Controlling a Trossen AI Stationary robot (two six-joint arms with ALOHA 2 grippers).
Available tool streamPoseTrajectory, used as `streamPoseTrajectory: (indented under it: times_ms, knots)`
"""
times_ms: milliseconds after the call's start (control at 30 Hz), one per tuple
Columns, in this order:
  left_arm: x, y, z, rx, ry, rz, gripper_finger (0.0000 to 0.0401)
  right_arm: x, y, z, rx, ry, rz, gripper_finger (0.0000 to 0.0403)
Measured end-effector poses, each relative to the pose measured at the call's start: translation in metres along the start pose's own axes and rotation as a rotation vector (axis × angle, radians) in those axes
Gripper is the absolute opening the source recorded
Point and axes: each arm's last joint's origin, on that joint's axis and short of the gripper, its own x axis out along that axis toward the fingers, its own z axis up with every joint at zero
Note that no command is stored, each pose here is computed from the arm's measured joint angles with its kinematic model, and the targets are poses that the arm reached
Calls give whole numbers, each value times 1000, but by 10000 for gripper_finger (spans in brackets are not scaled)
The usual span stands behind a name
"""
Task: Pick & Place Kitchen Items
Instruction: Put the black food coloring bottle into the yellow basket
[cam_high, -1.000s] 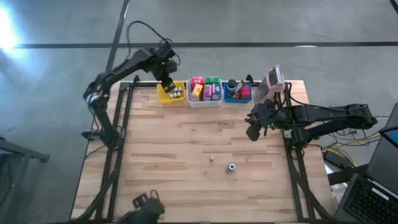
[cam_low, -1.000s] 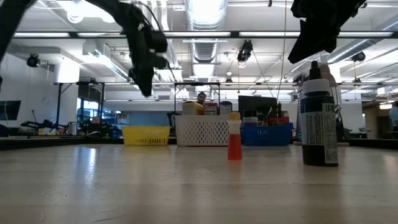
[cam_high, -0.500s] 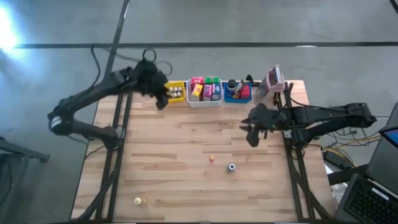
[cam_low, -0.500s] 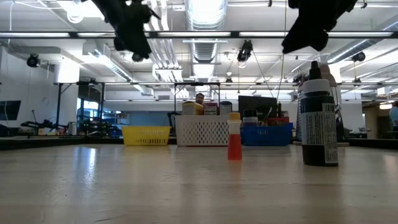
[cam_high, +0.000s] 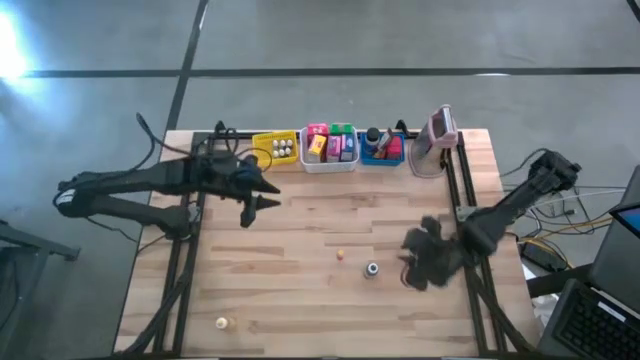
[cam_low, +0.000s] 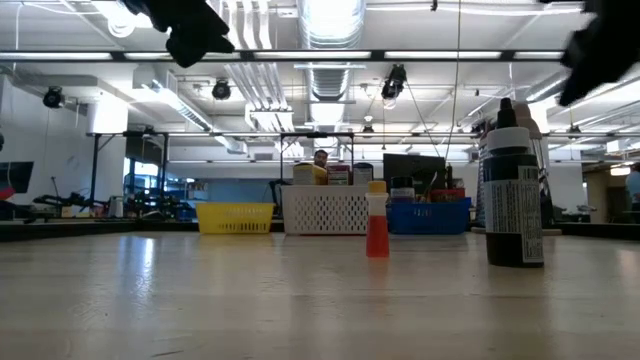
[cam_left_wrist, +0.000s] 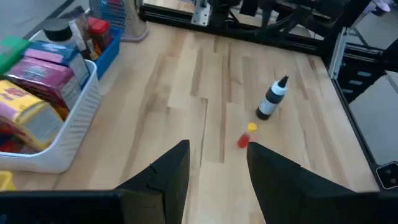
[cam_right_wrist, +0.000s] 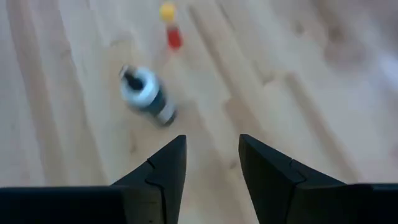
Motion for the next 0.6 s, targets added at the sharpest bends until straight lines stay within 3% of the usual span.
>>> streamPoseTrajectory:
  times_ms: [300,600]
  knots:
    - [13,1,-3,-36,-22,-5,165,13,39,-61,138,11,-74,176]
    - [15,1,-2,-69,-46,-9,165,59,58,-100,90,-1,-218,229]
